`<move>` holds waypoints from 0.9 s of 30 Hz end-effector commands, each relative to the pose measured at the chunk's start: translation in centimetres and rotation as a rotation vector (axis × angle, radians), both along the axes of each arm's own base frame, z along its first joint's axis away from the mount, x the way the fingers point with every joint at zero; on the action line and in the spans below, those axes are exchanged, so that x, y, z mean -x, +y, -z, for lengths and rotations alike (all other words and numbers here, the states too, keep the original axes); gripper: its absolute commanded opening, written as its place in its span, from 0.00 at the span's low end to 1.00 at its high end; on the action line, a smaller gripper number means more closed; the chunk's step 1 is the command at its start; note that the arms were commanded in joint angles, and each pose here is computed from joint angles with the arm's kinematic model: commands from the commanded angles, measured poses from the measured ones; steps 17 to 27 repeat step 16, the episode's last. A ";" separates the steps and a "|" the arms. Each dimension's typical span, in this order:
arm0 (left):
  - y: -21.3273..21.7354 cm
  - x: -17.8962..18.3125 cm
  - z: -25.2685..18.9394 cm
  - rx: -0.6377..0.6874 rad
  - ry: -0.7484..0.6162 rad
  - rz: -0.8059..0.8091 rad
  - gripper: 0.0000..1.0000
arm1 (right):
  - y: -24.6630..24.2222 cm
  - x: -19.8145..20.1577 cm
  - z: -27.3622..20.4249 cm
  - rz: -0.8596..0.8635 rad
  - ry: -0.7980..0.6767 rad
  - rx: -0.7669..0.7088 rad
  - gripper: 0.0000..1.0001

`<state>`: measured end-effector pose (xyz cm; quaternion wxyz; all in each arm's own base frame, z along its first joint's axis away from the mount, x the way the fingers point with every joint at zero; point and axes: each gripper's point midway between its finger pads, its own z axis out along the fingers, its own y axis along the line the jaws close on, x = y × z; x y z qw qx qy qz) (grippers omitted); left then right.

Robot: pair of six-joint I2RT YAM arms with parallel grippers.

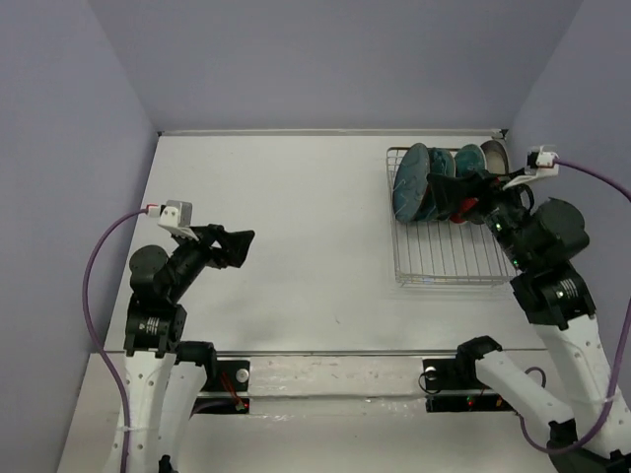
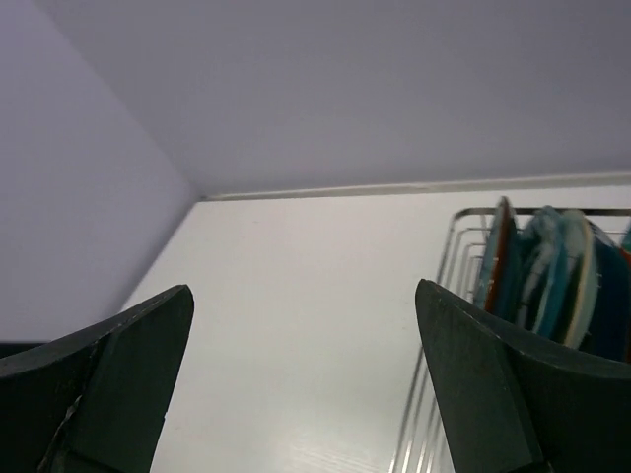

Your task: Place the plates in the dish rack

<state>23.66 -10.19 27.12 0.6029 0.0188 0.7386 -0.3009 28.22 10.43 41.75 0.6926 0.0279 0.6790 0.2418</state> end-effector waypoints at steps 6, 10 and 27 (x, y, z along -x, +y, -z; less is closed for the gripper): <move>-0.2 1.1 -2.0 -0.015 -0.137 0.031 0.99 | -0.8 11.9 -2.7 -0.163 -0.248 -0.079 1.00; -0.4 0.9 -1.8 -0.017 -0.128 0.048 0.99 | -3.1 11.3 0.0 -0.033 -0.220 -0.080 1.00; -1.2 1.3 -1.2 -0.013 -0.136 0.104 0.99 | -1.7 9.3 2.2 -0.067 -0.118 -0.058 1.00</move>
